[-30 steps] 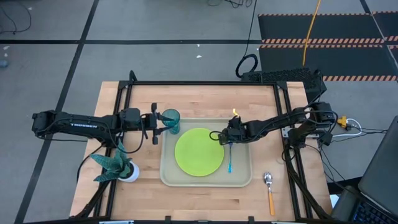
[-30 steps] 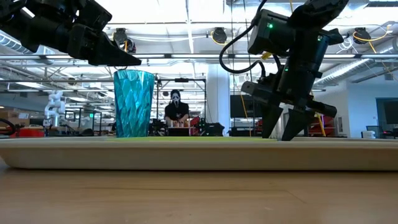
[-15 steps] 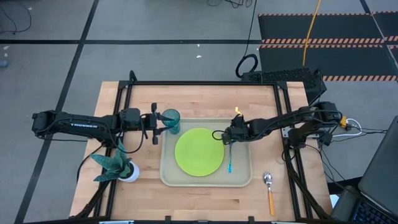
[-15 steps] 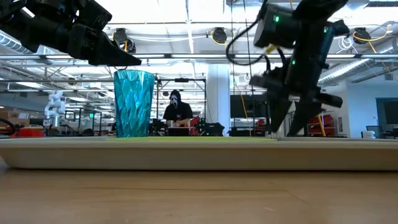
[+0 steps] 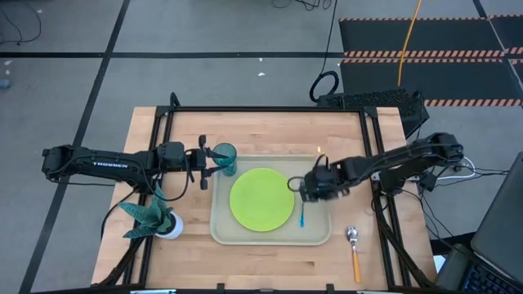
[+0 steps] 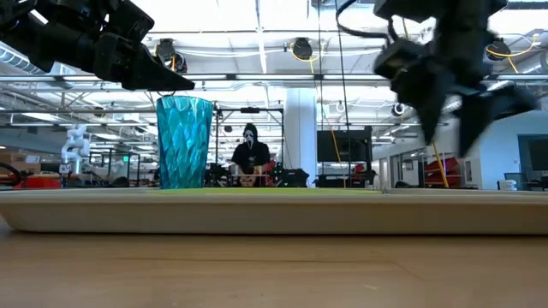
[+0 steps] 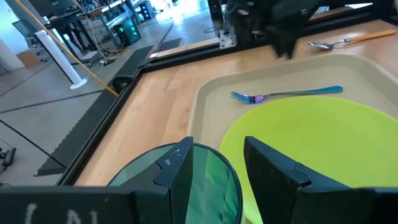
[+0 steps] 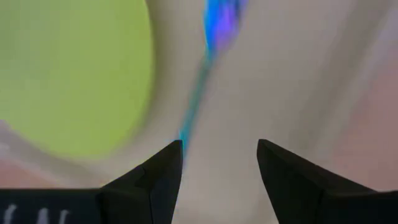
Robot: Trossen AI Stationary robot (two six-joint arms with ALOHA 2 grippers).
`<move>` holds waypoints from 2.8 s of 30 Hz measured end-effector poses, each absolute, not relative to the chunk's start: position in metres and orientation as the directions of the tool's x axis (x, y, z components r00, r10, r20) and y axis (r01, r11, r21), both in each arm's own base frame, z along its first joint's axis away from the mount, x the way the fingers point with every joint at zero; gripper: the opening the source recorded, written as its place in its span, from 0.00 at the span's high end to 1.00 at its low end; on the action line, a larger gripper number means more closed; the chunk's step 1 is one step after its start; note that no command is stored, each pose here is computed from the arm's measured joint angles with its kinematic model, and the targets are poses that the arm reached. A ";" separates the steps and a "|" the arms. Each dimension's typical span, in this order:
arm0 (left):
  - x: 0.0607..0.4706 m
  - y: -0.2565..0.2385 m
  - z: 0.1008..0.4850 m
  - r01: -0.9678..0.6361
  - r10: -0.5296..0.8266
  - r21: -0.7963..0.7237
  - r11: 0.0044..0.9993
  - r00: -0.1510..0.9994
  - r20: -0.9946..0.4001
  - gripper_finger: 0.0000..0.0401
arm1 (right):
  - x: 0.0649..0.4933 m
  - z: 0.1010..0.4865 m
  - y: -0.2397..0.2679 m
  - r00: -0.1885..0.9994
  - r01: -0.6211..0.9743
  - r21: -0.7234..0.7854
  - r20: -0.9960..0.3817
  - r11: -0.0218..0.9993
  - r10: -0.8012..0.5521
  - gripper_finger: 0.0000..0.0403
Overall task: Pick and place plate/cup/fork/spoon on tray
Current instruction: Put the yellow spoon on the gray serving tray
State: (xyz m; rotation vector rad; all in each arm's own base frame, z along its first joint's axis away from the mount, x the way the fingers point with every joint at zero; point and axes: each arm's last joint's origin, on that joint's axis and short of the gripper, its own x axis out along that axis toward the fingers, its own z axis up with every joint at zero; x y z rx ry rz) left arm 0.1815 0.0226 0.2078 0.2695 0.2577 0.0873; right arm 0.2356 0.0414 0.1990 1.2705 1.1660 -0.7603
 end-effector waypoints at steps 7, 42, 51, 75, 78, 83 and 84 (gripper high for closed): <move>0.181 0.023 0.208 -0.051 0.119 0.271 0.961 0.963 -0.241 0.63 | 0.223 0.200 0.082 0.143 0.975 0.205 -0.879 0.089 0.454 0.53; 0.181 0.022 0.207 -0.051 0.116 0.256 0.965 0.962 -0.248 0.63 | 0.172 0.170 0.173 -0.111 0.993 -0.094 -0.951 0.072 0.289 0.54; 0.181 0.022 0.206 -0.052 0.116 0.244 0.968 0.959 -0.258 0.63 | 0.169 0.170 0.172 -0.133 0.990 -0.117 -0.955 0.074 0.266 0.54; 0.181 0.022 0.205 -0.059 0.116 0.212 0.975 0.956 -0.271 0.63 | 0.166 0.137 0.193 -0.222 0.972 -0.197 -0.950 0.130 0.218 0.54; 0.181 0.022 0.205 -0.059 0.116 0.208 0.976 0.955 -0.272 0.63 | 0.166 0.138 0.193 -0.220 0.972 -0.194 -0.951 0.132 0.219 0.59; 0.181 0.022 0.205 -0.060 0.116 0.206 0.977 0.955 -0.273 0.63 | 0.167 0.137 0.195 -0.203 0.975 -0.175 -0.953 0.137 0.226 0.73; 0.181 0.022 0.205 -0.060 0.116 0.206 0.977 0.955 -0.273 0.63 | 0.168 0.137 0.195 -0.199 0.976 -0.171 -0.953 0.137 0.227 0.76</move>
